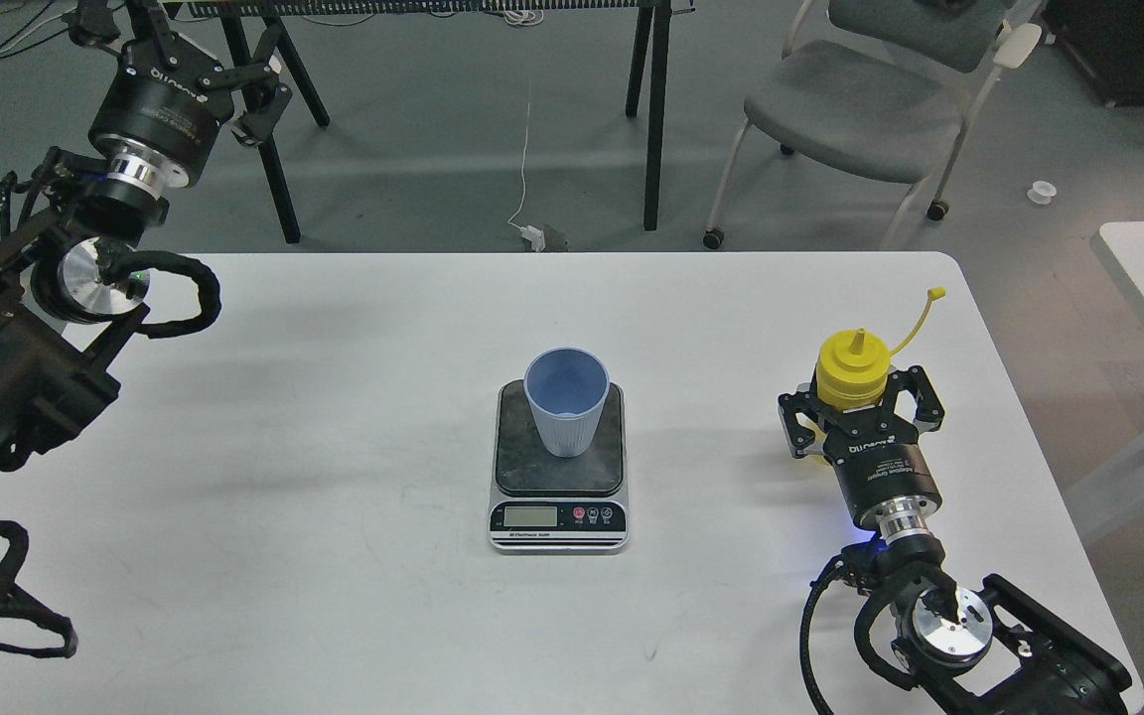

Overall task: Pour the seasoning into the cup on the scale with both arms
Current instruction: 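Turn the bottle upright and lower it back onto the table, then open the right gripper and withdraw it from the bottle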

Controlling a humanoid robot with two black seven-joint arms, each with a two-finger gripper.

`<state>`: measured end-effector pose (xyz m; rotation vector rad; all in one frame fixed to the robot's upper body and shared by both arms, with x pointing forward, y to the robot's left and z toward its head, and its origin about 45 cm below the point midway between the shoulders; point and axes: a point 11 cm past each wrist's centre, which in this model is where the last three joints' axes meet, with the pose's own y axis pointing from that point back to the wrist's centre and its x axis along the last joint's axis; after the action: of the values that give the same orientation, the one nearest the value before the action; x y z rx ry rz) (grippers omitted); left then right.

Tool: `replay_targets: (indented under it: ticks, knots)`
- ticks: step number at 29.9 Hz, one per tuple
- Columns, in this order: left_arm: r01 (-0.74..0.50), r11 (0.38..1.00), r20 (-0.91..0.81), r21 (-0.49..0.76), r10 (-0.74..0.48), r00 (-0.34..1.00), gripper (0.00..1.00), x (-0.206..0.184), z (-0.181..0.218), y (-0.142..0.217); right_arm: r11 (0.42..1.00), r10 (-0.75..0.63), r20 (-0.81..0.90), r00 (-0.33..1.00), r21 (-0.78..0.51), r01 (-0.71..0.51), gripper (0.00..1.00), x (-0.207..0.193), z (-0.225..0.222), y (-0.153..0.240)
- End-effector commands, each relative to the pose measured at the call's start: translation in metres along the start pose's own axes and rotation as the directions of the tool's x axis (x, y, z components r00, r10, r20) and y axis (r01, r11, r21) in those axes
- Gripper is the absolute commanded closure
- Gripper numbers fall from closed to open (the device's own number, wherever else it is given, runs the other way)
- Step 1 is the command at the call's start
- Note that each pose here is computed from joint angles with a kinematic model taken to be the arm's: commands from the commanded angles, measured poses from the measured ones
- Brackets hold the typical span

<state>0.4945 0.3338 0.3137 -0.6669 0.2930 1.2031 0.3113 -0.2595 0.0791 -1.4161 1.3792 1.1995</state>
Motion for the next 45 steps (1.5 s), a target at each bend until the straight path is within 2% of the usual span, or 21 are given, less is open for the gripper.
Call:
replay_targets:
  ticks: [1,12,14,16,28,33,45]
  knots:
    - [0.000,1.000,-0.001,0.000,0.000,1.000,0.00,0.000,0.000,0.000,1.000,0.026,-0.003,1.000,0.006,-0.026,0.56,0.009,0.001,0.002]
    - [0.003,1.000,-0.002,-0.002,-0.003,1.000,0.00,-0.002,0.000,-0.001,1.000,0.009,0.010,1.000,-0.005,-0.009,0.28,0.003,0.006,0.002]
    - [0.001,1.000,-0.002,-0.001,-0.001,1.000,0.00,-0.001,-0.001,-0.001,1.000,-0.006,0.023,1.000,-0.011,0.006,0.19,-0.003,0.010,0.002]
    - [0.001,1.000,-0.002,-0.001,-0.001,1.000,0.00,-0.001,-0.001,-0.001,1.000,-0.009,0.035,0.999,0.003,0.008,0.03,-0.004,0.008,0.004]
    - [0.002,1.000,-0.003,-0.003,-0.002,1.000,0.00,-0.001,-0.001,0.000,1.000,0.007,0.062,0.998,0.014,-0.007,0.01,0.001,0.001,0.034]
    - [0.067,0.998,-0.043,0.007,-0.067,0.997,0.00,-0.023,-0.010,-0.003,0.999,0.019,0.045,0.999,0.036,-0.021,0.01,0.005,-0.016,0.046]
    - [0.063,0.998,-0.035,0.009,-0.062,0.997,0.00,-0.020,-0.007,0.000,0.998,0.065,0.001,0.998,-0.003,-0.065,0.01,0.012,-0.034,0.091]
